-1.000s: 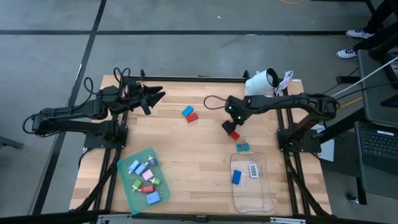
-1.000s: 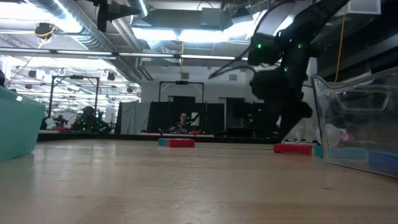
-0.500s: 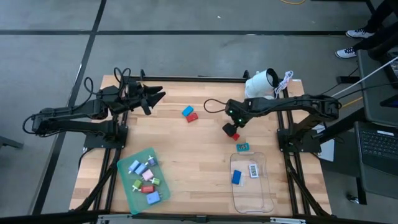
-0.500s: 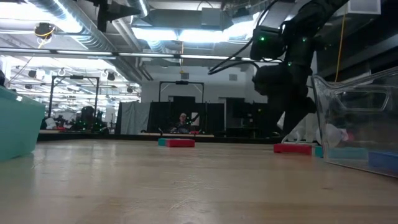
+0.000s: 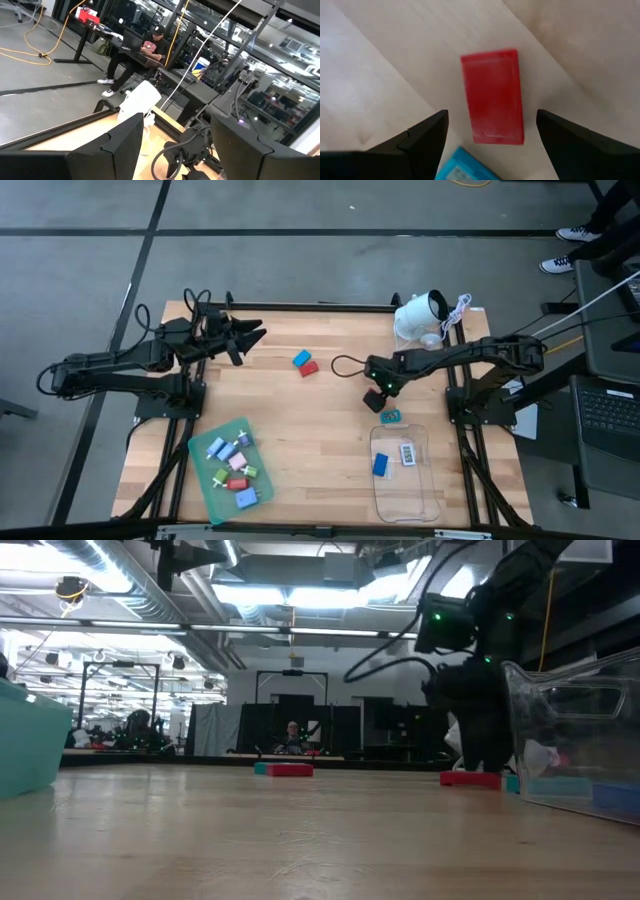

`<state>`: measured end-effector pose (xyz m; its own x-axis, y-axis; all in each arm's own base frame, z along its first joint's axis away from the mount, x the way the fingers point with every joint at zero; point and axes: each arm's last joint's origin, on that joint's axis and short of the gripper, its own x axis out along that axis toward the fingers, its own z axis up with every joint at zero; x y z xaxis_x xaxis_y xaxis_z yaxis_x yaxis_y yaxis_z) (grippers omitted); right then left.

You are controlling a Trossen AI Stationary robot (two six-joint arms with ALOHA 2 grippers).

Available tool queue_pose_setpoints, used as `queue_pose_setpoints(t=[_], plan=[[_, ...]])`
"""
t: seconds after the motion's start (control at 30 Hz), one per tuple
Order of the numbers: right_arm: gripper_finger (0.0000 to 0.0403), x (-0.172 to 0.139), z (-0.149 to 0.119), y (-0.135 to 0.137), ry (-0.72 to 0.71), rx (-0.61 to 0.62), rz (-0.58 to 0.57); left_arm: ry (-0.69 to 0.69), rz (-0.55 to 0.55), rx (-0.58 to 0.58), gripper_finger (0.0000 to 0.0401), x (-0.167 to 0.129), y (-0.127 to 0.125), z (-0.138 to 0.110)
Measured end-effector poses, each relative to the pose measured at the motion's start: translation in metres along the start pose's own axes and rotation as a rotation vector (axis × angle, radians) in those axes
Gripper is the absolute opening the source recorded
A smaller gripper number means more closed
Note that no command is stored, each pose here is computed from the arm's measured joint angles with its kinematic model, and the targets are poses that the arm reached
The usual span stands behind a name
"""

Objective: Pick & Place Office items
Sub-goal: Put the bottom red digital clock into the transparent bin

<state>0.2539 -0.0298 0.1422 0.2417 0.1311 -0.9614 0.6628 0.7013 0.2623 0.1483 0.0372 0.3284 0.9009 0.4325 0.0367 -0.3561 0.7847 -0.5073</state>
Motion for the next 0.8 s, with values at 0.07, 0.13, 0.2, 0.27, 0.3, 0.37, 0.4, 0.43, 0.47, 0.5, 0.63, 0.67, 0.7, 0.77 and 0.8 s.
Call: queue_pose_setpoints(t=[0.07, 0.13, 0.2, 0.27, 0.3, 0.37, 0.4, 0.43, 0.47, 0.5, 0.63, 0.67, 0.7, 0.77, 0.8], plan=[[0.0307, 0.003, -0.003, -0.003, 0.005, 0.016, -0.002, 0.0, 0.0, 0.005, 0.0226, 0.0, 0.0, 0.0], [0.0307, 0.004, -0.003, -0.003, 0.002, 0.018, 0.002, 0.0, 0.004, 0.005, 0.0226, 0.0, 0.0, 0.0], [0.0307, 0.005, -0.004, -0.004, 0.001, 0.018, 0.001, 0.004, 0.006, 0.007, 0.0226, 0.001, 0.0, -0.001], [0.0307, 0.006, -0.004, -0.005, -0.004, 0.022, -0.006, 0.008, 0.008, 0.008, 0.0226, 0.003, 0.0, -0.002], [0.0307, 0.006, -0.005, -0.006, -0.011, 0.029, -0.015, 0.013, 0.01, 0.009, 0.0226, 0.004, 0.0, -0.002], [0.0307, 0.008, -0.006, -0.01, -0.015, 0.056, -0.027, 0.025, 0.011, 0.012, 0.0226, 0.006, 0.0, -0.004], [0.0306, 0.009, -0.007, -0.011, -0.014, 0.07, -0.028, 0.032, 0.009, 0.013, 0.0226, 0.007, 0.0, -0.005], [0.0306, 0.01, -0.007, -0.013, -0.014, 0.086, -0.029, 0.035, 0.006, 0.013, 0.0226, 0.009, 0.0, -0.006], [0.0306, 0.01, -0.008, -0.014, -0.017, 0.099, -0.032, 0.04, 0.003, 0.014, 0.0226, 0.01, 0.0, -0.006], [0.0306, 0.011, -0.008, -0.015, -0.022, 0.116, -0.04, 0.047, 0.0, 0.015, 0.0226, 0.011, 0.0, -0.007], [0.0302, 0.011, -0.008, -0.017, -0.052, 0.175, -0.085, 0.071, -0.007, 0.025, 0.0226, 0.016, 0.0, -0.011], [0.0298, 0.011, -0.008, -0.017, -0.055, 0.179, -0.094, 0.076, -0.008, 0.025, 0.0226, 0.017, 0.0, -0.011], [0.0293, 0.011, -0.008, -0.018, -0.056, 0.178, -0.102, 0.08, -0.009, 0.026, 0.0226, 0.017, 0.0, -0.012], [0.0282, 0.011, -0.009, -0.019, -0.053, 0.153, -0.115, 0.086, -0.018, 0.026, 0.0226, 0.018, 0.0, -0.013], [0.0275, 0.011, -0.009, -0.019, -0.048, 0.132, -0.115, 0.083, -0.025, 0.024, 0.0226, 0.018, 0.0, -0.012]])
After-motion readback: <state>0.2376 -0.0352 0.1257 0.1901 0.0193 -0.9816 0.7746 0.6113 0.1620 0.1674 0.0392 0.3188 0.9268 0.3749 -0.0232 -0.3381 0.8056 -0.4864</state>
